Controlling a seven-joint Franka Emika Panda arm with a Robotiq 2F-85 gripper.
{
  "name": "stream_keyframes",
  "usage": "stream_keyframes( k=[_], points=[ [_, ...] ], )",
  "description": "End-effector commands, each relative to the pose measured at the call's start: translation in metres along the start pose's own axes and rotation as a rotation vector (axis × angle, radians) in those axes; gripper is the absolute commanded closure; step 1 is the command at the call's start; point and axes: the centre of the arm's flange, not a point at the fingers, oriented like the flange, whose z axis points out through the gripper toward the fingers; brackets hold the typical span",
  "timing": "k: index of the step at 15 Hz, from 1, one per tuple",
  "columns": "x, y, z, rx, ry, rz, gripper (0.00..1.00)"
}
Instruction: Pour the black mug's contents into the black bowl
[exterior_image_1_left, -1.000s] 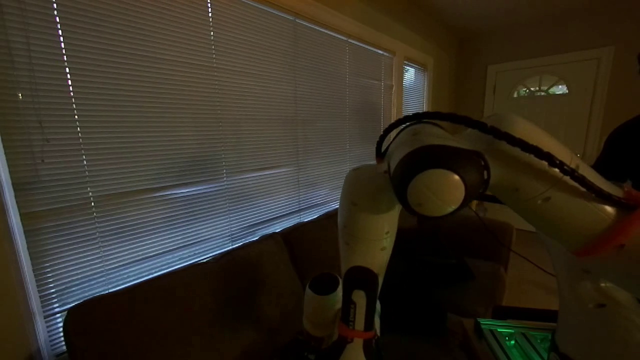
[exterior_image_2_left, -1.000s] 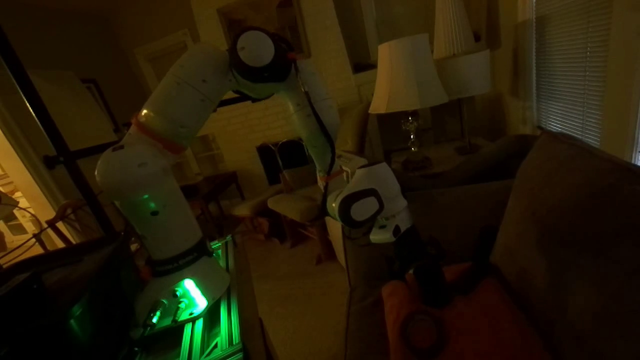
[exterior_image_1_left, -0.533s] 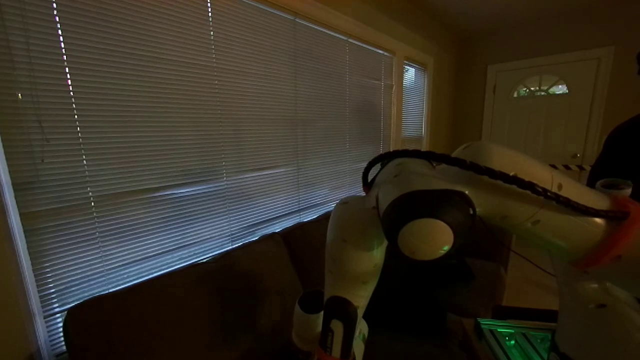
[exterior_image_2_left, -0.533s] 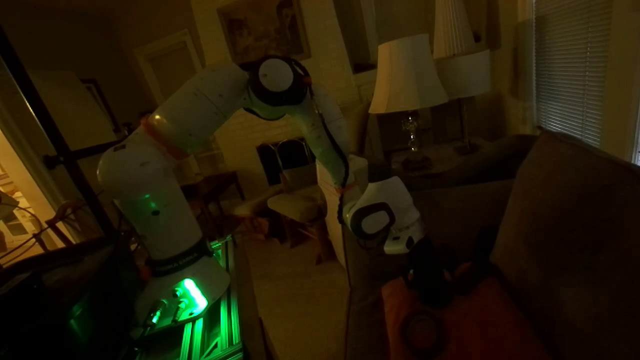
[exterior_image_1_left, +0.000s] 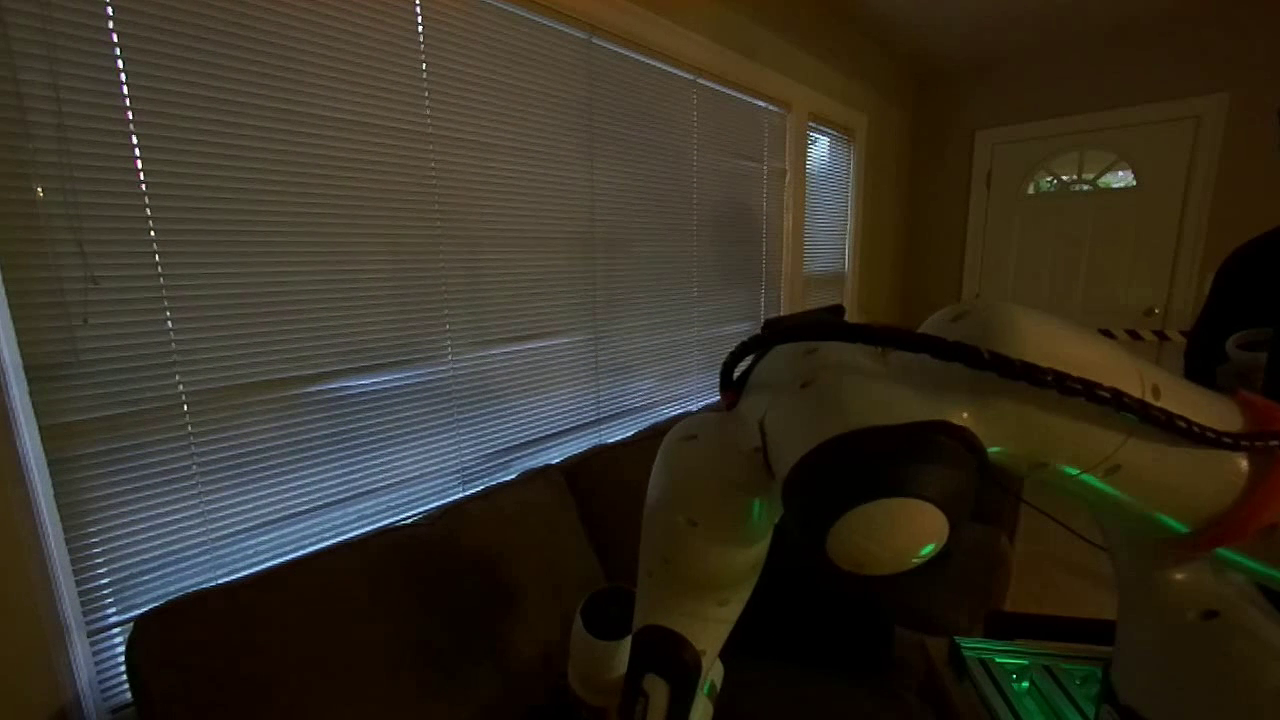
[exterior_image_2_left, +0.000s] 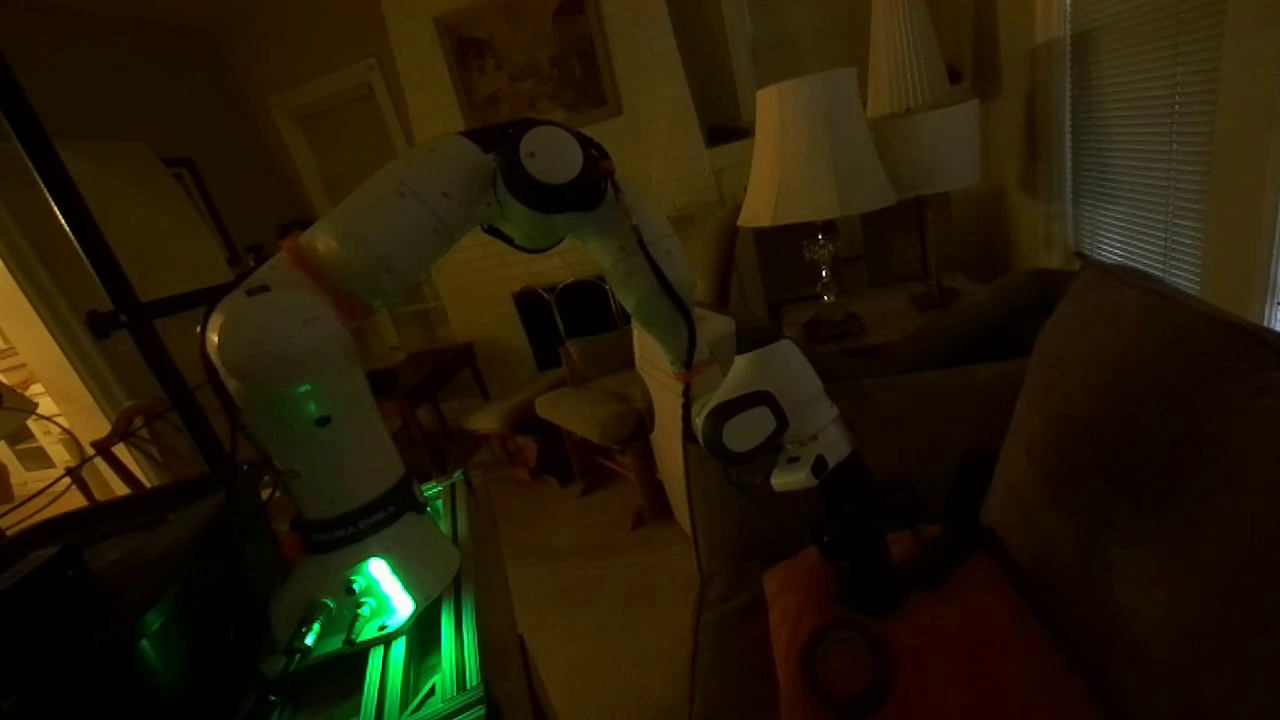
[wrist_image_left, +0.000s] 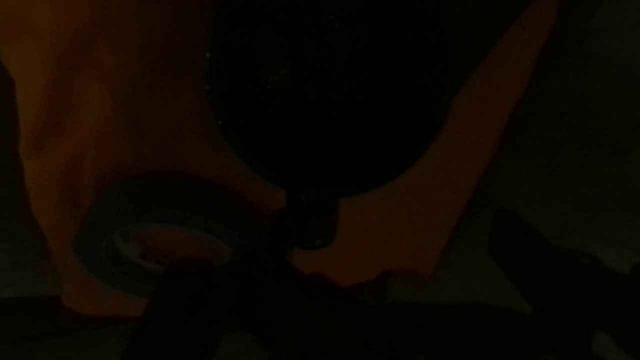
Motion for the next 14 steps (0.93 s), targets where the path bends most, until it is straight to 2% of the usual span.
stream_keyframes(
  k=[1,8,14],
  points=[
    [-0.004,0.006,-0.020,-0.044,0.030,0.010,0.00],
    [0.016,0.021,-0.028,-0.188,0.052,-0.010,0.00],
    [0.015,0.031,-0.021,-0.198,0.008,-0.014,0.00]
  ],
)
